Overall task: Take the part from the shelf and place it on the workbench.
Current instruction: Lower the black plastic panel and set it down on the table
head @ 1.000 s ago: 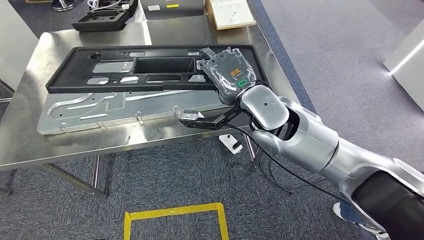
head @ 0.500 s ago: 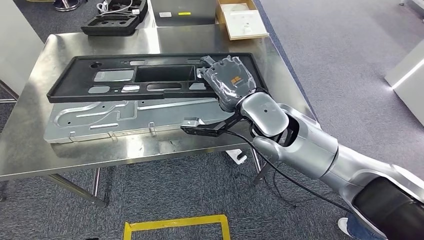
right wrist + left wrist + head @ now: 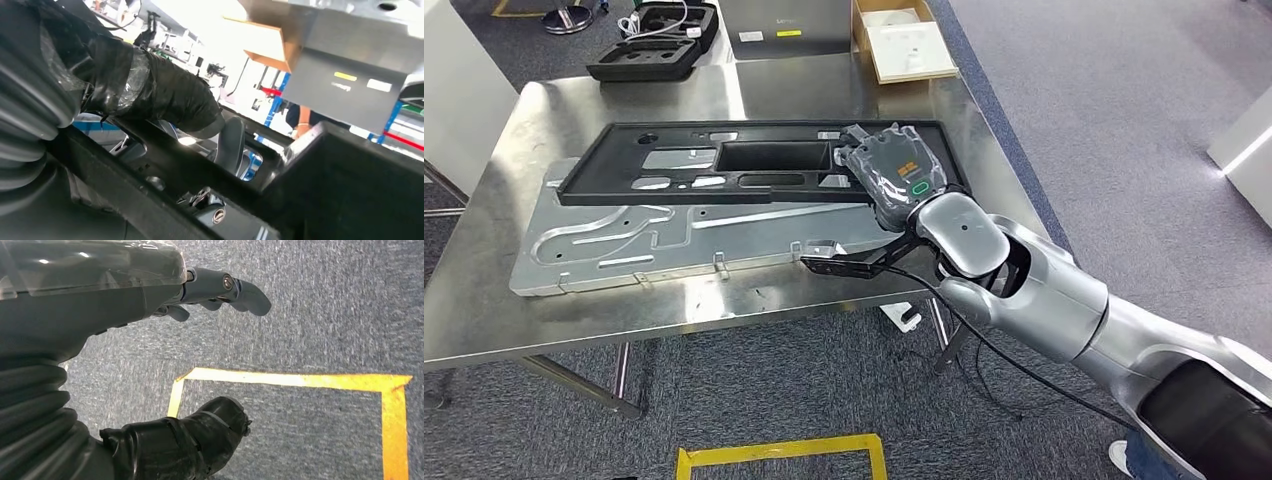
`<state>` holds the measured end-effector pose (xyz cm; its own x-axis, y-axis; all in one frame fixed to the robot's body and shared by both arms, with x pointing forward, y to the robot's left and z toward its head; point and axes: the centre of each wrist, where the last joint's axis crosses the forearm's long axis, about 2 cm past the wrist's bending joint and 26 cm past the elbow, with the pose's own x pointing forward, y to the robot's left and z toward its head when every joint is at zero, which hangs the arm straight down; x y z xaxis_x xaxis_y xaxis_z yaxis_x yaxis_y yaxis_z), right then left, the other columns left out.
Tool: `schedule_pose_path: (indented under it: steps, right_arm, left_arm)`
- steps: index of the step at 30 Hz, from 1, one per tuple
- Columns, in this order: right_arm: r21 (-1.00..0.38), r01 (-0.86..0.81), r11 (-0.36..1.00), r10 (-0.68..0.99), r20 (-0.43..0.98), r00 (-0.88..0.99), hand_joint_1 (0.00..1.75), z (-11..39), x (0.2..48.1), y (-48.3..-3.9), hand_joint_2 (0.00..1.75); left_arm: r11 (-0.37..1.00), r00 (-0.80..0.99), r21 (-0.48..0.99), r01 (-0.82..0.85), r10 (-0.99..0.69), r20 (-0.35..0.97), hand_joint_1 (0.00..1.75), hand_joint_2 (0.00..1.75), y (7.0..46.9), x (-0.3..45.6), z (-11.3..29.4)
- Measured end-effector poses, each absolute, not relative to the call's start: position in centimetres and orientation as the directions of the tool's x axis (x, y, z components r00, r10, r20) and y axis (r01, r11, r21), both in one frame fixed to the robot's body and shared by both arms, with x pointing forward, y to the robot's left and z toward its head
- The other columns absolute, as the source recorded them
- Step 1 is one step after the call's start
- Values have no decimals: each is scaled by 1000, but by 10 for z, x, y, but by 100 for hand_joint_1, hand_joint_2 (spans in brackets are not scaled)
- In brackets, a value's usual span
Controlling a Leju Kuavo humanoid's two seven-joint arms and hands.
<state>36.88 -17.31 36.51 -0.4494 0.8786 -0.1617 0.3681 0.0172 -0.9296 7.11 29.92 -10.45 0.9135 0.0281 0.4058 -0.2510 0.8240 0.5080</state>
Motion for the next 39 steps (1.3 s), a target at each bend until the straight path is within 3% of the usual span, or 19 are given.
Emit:
schedule_pose_path:
  steps: [39]
  right_arm:
    - [-967, 252, -22, 913, -122, -390, 175, 341, 374, -200, 175]
  left_arm:
    - [832, 906, 505, -228, -8, 423, 0, 175, 311, 72, -104]
